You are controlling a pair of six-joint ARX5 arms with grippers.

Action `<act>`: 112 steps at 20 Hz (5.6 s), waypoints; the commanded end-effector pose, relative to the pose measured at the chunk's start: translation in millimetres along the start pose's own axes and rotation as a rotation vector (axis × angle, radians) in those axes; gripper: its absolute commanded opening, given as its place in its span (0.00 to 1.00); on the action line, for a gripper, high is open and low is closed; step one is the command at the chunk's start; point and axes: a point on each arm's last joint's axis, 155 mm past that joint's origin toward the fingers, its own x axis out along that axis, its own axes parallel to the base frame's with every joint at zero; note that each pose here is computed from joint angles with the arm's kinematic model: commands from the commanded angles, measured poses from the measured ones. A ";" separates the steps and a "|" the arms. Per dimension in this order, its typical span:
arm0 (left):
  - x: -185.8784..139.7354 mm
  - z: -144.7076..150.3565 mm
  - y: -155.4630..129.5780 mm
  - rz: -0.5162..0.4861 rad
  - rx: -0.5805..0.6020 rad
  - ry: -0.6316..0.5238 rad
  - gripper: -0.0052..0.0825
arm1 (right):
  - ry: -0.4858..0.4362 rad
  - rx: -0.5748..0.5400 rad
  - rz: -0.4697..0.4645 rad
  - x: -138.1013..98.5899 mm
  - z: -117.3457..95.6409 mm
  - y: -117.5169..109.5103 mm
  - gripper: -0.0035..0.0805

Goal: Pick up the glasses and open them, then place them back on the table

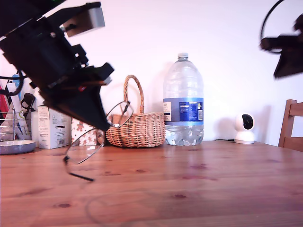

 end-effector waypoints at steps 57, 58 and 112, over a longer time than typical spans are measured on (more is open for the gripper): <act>98.6 -15.2 -94.6 -0.071 -0.357 0.521 0.04 | -0.085 0.097 0.071 -14.6 -17.7 -8.7 0.03; 98.0 -14.3 -96.5 -0.084 -0.362 0.523 0.04 | -0.085 0.098 0.071 -14.6 -17.6 -8.7 0.03; -15.4 98.7 26.6 0.087 -0.128 -0.218 0.03 | 0.000 0.184 0.026 -17.1 -43.1 -36.8 0.03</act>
